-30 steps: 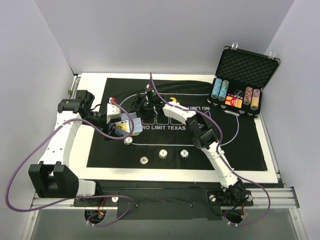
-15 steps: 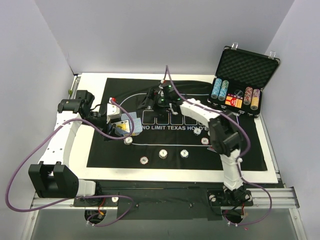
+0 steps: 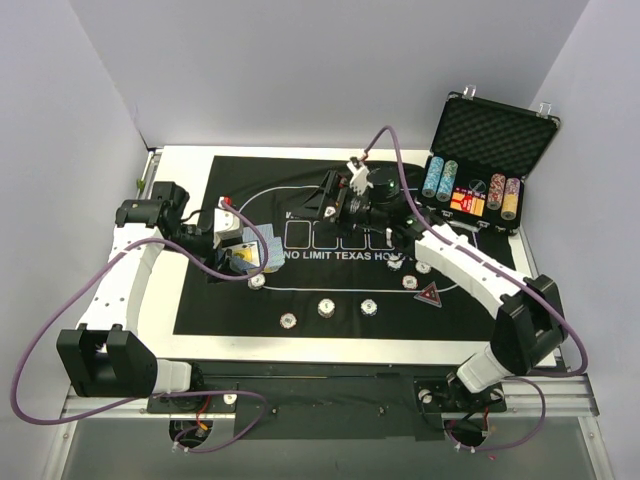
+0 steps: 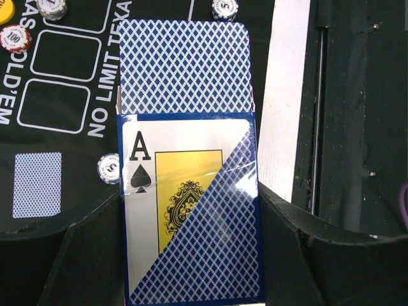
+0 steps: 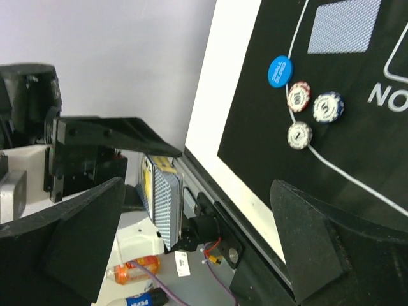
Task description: Distribute texas hold em gaming equipment
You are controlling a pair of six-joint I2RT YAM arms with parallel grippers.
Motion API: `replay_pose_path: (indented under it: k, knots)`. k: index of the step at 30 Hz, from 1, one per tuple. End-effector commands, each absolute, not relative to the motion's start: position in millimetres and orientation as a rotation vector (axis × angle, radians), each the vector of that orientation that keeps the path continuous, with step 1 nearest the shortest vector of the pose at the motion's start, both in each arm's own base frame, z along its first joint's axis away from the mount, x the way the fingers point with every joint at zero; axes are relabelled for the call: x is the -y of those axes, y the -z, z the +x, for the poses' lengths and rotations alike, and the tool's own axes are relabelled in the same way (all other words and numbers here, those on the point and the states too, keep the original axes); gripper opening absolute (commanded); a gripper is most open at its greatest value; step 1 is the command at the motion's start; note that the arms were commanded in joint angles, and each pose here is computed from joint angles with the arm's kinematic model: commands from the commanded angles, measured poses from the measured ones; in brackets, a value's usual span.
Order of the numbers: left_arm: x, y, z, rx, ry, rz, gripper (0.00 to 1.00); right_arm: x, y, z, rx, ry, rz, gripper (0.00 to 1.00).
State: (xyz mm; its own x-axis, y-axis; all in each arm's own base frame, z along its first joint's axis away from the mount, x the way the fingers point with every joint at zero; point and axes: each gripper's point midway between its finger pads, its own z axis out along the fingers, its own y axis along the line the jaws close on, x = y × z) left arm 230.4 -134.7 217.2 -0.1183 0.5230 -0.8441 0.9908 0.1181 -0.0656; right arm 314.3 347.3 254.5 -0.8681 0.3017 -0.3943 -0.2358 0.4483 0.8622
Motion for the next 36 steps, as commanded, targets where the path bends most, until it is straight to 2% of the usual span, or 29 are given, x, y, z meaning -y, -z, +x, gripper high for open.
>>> replay_pose_path:
  k: [1,8,20,25,30,36]
  knots:
    - [138.7,-228.2,200.2,-1.751,1.006,1.445,0.00,-361.0,-257.7,277.4,-2.219,-1.463,-0.095,0.92]
    - [138.3,-227.3,197.5,-1.756,1.008,1.449,0.00,-389.0,-247.5,250.9,-2.270,-1.450,-0.226,0.92]
    - [138.7,-227.5,195.8,-1.753,1.010,1.452,0.00,-415.4,-244.7,249.4,-2.260,-1.503,-0.242,0.87]
    - [139.1,-229.0,195.8,-1.749,1.011,1.450,0.00,-423.0,-246.4,252.3,-2.250,-1.532,-0.225,0.78]
    - [139.1,-230.2,195.9,-1.747,1.009,1.452,0.00,-422.7,-245.2,251.3,-2.244,-1.543,-0.218,0.63]
    - [140.6,-231.5,196.3,-1.736,1.018,1.446,0.00,-412.9,-240.8,251.8,-2.250,-1.525,-0.193,0.57]
